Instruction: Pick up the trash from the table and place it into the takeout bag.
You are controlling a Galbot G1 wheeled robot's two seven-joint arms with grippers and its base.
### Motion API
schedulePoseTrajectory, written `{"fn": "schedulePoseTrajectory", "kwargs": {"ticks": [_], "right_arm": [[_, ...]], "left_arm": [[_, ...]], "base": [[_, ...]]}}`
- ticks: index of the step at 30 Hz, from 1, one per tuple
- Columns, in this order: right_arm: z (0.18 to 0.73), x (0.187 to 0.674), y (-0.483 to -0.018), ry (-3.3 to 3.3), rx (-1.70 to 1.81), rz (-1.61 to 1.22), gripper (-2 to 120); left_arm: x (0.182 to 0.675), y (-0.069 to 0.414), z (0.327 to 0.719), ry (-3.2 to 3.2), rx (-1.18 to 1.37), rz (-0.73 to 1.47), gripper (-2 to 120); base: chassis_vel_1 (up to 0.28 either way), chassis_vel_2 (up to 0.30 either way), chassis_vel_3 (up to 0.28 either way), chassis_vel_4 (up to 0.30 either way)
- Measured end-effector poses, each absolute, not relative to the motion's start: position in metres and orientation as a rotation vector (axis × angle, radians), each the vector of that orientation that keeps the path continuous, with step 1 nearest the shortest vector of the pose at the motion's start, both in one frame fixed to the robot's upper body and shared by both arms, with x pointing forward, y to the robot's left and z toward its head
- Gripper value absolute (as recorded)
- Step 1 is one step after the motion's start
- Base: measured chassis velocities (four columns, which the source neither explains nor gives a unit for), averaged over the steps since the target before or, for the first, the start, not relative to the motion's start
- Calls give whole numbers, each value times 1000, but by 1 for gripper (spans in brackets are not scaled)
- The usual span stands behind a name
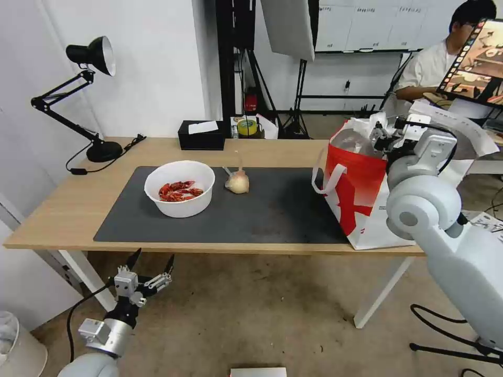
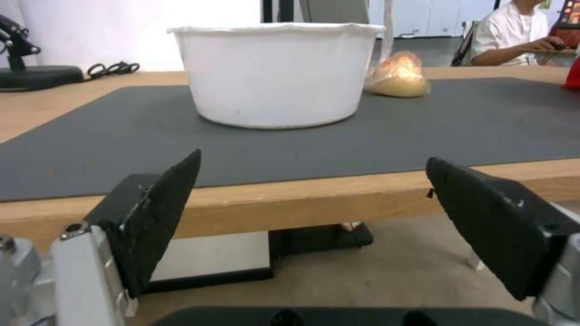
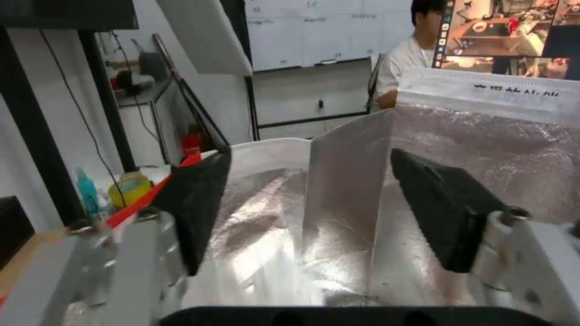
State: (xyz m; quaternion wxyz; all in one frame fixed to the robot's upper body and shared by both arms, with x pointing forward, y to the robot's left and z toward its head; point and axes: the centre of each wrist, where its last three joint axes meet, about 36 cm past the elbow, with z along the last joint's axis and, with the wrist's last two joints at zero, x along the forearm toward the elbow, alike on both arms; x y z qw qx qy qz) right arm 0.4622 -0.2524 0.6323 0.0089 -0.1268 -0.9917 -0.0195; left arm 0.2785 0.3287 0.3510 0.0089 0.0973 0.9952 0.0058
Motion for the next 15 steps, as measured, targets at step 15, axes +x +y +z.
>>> {"fn": "schedulePoseTrajectory", "kwargs": {"ticks": [15], "right_arm": [[627, 448, -251, -3195, -127, -133, 100]], "left_arm": [[280, 329, 356, 3111, 310, 23, 100]], "base": [[0, 0, 0, 0]]}}
